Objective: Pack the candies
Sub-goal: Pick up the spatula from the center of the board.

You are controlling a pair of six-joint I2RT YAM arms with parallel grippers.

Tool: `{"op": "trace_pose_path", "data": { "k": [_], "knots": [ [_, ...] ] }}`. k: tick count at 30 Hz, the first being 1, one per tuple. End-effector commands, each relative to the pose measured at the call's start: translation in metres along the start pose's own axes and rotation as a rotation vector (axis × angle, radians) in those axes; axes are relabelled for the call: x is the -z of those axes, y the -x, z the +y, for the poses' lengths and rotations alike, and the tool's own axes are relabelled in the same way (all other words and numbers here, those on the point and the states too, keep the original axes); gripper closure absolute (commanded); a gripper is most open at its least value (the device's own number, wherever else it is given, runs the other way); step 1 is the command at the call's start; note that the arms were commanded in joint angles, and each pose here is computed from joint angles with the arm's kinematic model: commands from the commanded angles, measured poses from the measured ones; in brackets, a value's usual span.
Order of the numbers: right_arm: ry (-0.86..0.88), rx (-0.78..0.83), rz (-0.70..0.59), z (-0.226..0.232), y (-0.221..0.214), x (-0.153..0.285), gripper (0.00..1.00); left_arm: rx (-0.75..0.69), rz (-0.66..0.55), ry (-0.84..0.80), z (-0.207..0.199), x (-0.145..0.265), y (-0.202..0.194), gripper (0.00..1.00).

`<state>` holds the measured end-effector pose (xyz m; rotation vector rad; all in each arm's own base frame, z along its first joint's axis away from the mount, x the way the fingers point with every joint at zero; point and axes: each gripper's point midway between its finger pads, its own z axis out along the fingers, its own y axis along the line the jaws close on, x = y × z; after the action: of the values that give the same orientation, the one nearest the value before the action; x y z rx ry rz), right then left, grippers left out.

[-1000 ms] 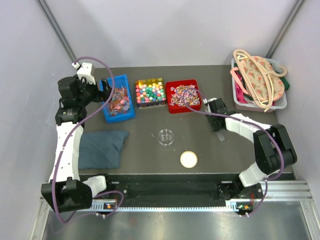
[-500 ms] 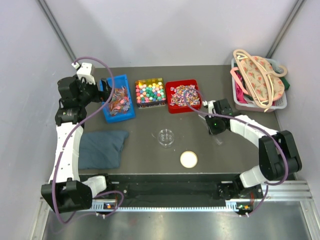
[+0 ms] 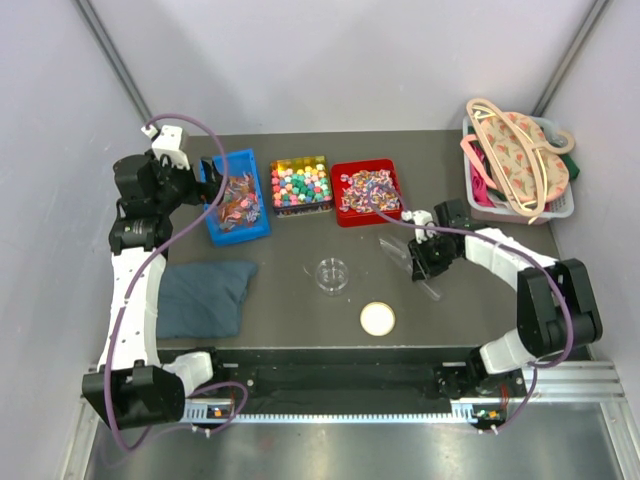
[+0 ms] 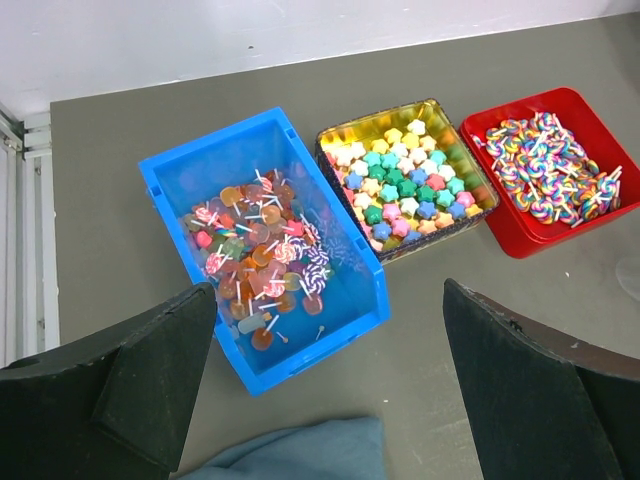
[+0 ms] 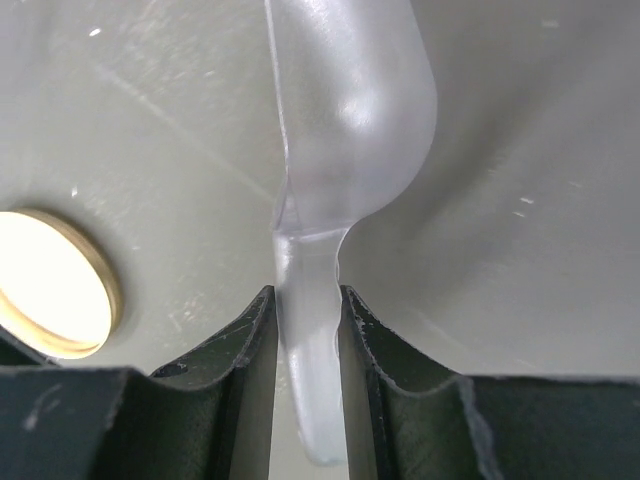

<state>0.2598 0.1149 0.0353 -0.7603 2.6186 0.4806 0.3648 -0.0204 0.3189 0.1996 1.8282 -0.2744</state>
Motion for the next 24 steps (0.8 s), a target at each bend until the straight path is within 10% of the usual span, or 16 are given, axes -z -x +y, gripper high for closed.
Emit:
{"op": "trace_pose_path", "data": {
  "k": [1,12,24],
  "knots": [
    [0.106,0.053,-0.043,0.011,0.014,-0.001,0.73,-0.02,-0.068,-0.021,-0.009,0.009,0.022,0.01],
    [0.084,0.065,-0.074,0.001,0.017,0.002,0.36,-0.016,-0.06,-0.025,-0.009,0.01,0.019,0.01],
    [0.015,0.069,-0.13,-0.009,0.029,0.006,0.35,-0.007,-0.051,-0.028,-0.009,0.007,0.014,0.01]
  ]
}}
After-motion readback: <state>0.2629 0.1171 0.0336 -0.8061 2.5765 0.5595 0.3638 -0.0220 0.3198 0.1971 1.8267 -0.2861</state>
